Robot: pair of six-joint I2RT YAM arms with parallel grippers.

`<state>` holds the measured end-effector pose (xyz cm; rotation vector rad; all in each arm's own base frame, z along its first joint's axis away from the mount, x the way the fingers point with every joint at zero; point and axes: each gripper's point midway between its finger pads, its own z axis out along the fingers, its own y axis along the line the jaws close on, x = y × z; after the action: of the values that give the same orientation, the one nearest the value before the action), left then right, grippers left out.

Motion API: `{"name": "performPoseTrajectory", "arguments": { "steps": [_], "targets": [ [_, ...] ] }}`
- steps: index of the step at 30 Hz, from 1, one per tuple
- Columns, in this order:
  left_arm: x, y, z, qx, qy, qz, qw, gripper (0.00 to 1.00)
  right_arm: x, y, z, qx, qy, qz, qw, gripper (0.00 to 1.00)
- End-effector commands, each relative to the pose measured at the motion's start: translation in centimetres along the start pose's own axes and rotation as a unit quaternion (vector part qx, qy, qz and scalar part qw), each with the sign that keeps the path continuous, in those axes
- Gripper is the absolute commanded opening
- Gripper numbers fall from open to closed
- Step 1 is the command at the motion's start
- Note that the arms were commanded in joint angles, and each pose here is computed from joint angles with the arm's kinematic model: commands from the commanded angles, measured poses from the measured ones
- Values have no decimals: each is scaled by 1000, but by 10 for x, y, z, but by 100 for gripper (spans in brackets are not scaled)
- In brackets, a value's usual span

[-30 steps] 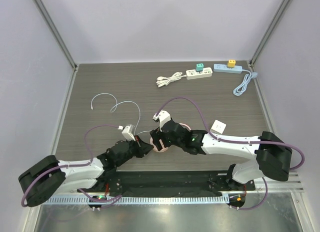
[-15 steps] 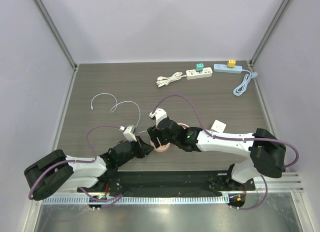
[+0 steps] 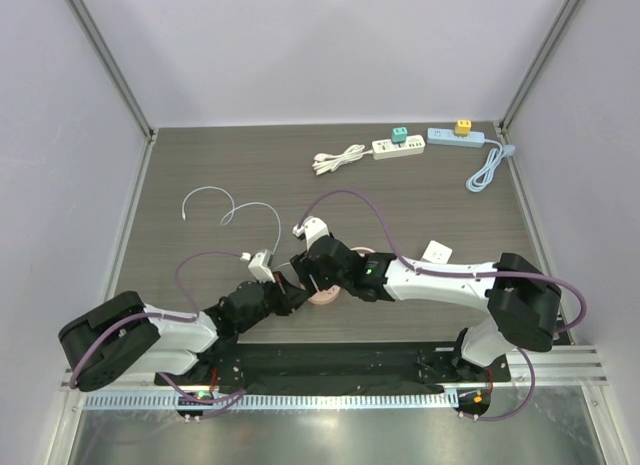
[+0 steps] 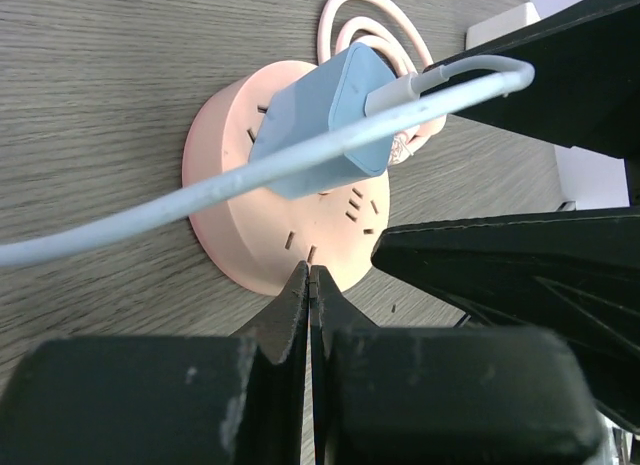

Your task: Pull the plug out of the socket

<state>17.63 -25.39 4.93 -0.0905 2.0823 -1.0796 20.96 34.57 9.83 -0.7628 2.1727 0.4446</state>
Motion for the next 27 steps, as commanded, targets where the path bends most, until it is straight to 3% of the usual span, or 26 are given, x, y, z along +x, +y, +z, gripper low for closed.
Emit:
{"name": "performPoseTrajectory", "arguments": {
  "steps": [1, 27],
  "targets": [
    [-15, -18, 5, 26, -30, -10, 999, 0, -24, 3, 1, 6, -30, -3, 1000, 70],
    [-4, 2, 10, -33, 1, -3, 999, 0, -9, -4, 24, 23, -5, -46, 999, 62]
  ]
}}
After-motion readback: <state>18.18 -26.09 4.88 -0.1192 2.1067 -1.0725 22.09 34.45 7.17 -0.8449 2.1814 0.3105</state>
